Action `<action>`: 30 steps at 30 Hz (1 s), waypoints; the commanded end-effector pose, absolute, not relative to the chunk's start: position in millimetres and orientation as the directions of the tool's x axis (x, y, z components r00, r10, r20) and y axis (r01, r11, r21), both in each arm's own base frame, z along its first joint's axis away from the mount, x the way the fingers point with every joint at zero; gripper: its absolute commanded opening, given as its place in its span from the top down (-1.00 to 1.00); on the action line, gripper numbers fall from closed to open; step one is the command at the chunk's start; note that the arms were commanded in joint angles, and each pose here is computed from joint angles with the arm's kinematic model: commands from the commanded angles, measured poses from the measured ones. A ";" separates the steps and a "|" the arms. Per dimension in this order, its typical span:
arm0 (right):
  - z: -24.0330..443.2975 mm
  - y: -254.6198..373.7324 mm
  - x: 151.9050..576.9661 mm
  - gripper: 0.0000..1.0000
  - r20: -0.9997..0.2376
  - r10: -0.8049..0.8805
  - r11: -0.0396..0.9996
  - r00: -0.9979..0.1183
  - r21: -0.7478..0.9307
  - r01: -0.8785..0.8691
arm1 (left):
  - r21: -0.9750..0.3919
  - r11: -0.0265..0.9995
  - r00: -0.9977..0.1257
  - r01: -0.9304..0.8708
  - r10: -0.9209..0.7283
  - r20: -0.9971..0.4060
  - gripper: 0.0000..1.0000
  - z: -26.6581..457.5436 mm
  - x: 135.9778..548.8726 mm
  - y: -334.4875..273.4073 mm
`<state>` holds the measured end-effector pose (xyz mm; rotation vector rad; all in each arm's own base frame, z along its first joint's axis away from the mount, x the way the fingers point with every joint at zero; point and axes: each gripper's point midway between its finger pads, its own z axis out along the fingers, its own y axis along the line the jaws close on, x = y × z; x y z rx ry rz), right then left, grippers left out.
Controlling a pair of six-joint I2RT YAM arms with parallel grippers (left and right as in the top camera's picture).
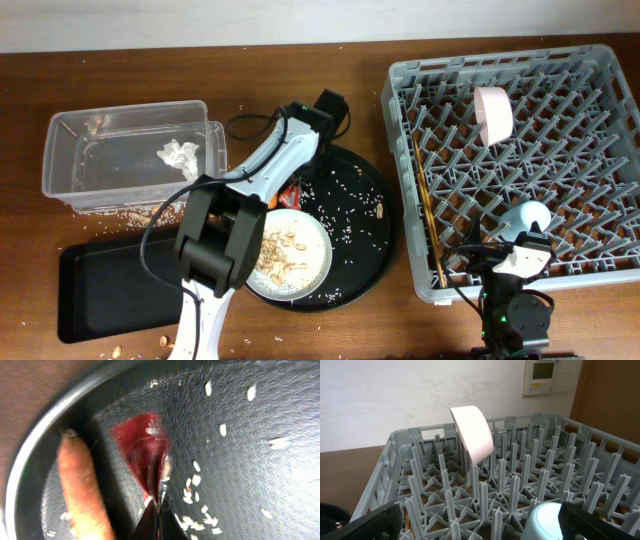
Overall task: Sort waste into correct bins and load items into the dishwasher rack
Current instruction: 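Grasp the red wrapper on the black tray with the left gripper, then drop the red wrapper into the clear plastic bin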
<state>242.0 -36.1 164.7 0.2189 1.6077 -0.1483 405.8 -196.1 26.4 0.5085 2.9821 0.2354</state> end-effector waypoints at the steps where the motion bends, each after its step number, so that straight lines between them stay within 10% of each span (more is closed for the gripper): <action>1: 161.7 -37.1 241.8 -0.97 -0.998 0.056 0.971 -0.041 0.045 0.235 | 0.126 0.961 -0.939 0.246 0.268 -0.214 0.99 96.0 424.1 -195.7; 15: 161.7 -37.1 241.8 -0.97 -0.998 0.056 0.971 -0.041 0.045 0.235 | 0.064 0.926 -0.892 -0.372 -0.338 -0.300 0.99 141.7 453.7 -5.5; 21: 161.7 -37.1 241.8 -0.96 -0.998 0.056 0.971 -0.041 0.045 0.235 | 0.016 0.908 -0.852 -0.419 -0.387 -0.353 -0.18 145.9 470.8 14.7; 30: 161.7 -37.1 241.8 -0.96 -0.998 0.056 0.971 -0.041 0.045 0.235 | -0.039 0.993 -0.955 -0.113 -0.119 -0.272 -0.07 168.0 442.0 -63.3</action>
